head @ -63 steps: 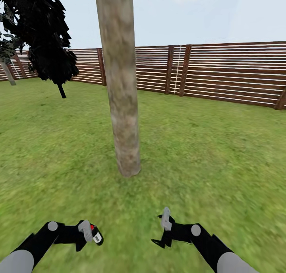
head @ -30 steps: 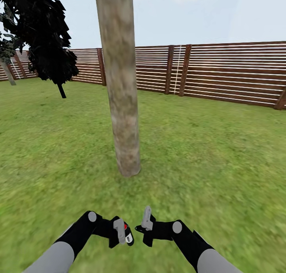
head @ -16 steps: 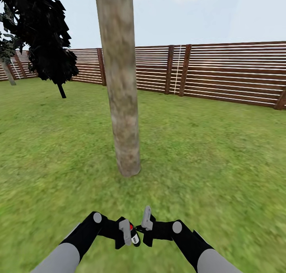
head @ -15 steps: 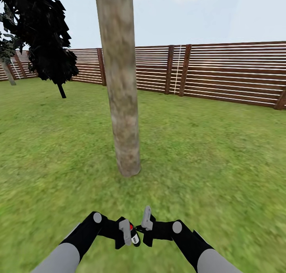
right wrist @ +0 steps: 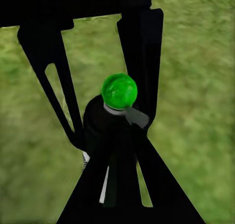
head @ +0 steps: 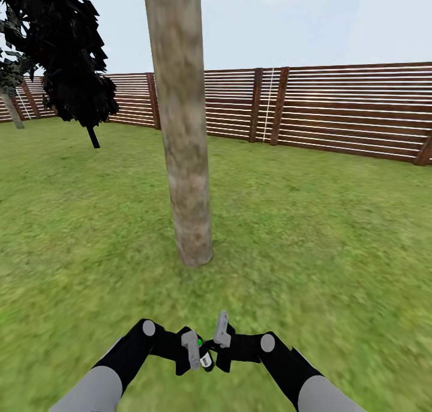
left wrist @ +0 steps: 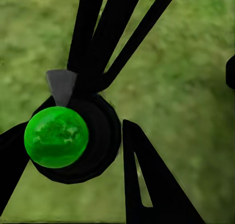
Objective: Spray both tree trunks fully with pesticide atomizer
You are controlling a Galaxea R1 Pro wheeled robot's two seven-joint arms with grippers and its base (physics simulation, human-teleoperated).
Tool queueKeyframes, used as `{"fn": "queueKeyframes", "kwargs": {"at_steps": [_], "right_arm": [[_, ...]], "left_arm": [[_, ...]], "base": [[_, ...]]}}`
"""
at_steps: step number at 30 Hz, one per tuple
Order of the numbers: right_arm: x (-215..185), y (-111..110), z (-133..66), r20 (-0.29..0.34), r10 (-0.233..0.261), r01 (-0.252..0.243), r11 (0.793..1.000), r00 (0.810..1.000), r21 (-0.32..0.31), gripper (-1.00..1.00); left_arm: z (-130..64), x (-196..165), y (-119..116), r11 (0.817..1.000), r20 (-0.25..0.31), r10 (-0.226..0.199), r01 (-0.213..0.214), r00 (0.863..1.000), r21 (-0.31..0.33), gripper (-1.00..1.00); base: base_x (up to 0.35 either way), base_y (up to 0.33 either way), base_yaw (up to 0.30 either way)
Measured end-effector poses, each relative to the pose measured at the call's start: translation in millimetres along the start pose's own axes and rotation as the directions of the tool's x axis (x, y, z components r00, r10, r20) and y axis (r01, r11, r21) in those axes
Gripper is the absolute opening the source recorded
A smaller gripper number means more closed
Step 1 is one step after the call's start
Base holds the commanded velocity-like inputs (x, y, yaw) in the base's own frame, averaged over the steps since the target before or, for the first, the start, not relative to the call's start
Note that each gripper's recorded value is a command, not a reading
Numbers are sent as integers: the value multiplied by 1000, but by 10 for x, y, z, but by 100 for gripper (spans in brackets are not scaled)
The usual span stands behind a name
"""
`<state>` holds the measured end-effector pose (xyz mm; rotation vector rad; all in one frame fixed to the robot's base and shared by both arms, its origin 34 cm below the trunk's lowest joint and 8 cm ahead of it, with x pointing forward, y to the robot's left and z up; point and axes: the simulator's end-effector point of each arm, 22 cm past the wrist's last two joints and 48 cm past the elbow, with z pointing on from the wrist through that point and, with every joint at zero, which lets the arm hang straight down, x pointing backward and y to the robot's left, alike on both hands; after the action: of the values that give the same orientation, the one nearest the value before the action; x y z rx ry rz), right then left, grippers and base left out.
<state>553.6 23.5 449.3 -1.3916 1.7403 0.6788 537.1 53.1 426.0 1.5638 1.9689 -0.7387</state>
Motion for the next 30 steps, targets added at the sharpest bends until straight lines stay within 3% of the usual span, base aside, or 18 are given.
{"fn": "queueKeyframes", "kwargs": {"at_steps": [2, 9, 10, 16, 18, 19, 21, 22, 24, 25, 26, 27, 28, 29, 30], "right_arm": [[0, 0, 0, 0, 0, 0, 1000, 1000, 0, -100], [15, -3, -7, -2, 0, 0, 1000, 1000, 0, -100], [24, -5, -11, -4, 0, 0, 1000, 1000, 0, 100], [114, -8, -46, -19, 5, -5, 1000, 1000, 2, 100], [298, -72, -156, -47, 11, -11, 1000, 999, 17, 100], [573, -115, -308, -89, 35, -32, 999, 995, 29, 100], [1078, -180, -577, -154, 125, -112, 990, 980, 87, 100], [1383, -242, -737, -177, 213, -185, 969, 961, 166, 100], [1887, -341, -1042, -189, 374, -299, 895, 908, 330, 100], [2144, -402, -1230, -183, 452, -342, 836, 873, 430, 100], [2326, -474, -1388, -171, 504, -360, 778, 847, 515, 100], [2453, -570, -1529, -157, 536, -356, 723, 829, 592, 100], [2558, -699, -1689, -139, 559, -335, 658, 817, 674, 100], [2645, -797, -1845, -114, 577, -314, 587, 808, 746, 100], [2734, -836, -2016, -77, 591, -294, 505, 803, 811, 100]], "left_arm": [[-43, 48, 47, 1000, -8, 1, -1, 1000, -10, -100], [-554, 833, 296, 997, -125, -31, 23, 992, -71, -100], [-647, 956, 330, 996, -143, -39, 27, 989, -81, -100], [-1131, 1513, 509, 987, -221, -83, 50, 972, -150, -100], [-1265, 1631, 664, 974, -236, -100, 47, 967, -220, -100], [-1342, 1651, 813, 956, -223, -121, 54, 967, -288, -100], [-1502, 1647, 1078, 899, -140, -198, 123, 970, -419, -100], [-1626, 1668, 1205, 856, -78, -253, 186, 964, -482, -100], [-1853, 1792, 1350, 762, 27, -372, 322, 928, -562, -100], [-1980, 1942, 1384, 684, 82, -470, 421, 879, -595, -100], [-2067, 2100, 1378, 608, 117, -558, 500, 822, -616, -100], [-2097, 2226, 1344, 543, 134, -629, 557, 765, -629, -100], [-2072, 2309, 1300, 488, 142, -686, 596, 714, -638, -100], [-2011, 2334, 1269, 450, 148, -720, 618, 678, -645, -100], [-1916, 2308, 1256, 424, 154, -738, 629, 657, -652, -100]], "base": [[0, 0, 0], [0, 0, 0], [0, 0, 0], [0, 0, 0], [0, 0, 0], [0, 0, 0], [0, 0, 0], [0, 0, 0], [0, 0, 0], [0, 0, 0], [0, 0, 0], [0, 0, 0], [0, 0, 0], [0, 0, 0], [0, 0, 0]]}}
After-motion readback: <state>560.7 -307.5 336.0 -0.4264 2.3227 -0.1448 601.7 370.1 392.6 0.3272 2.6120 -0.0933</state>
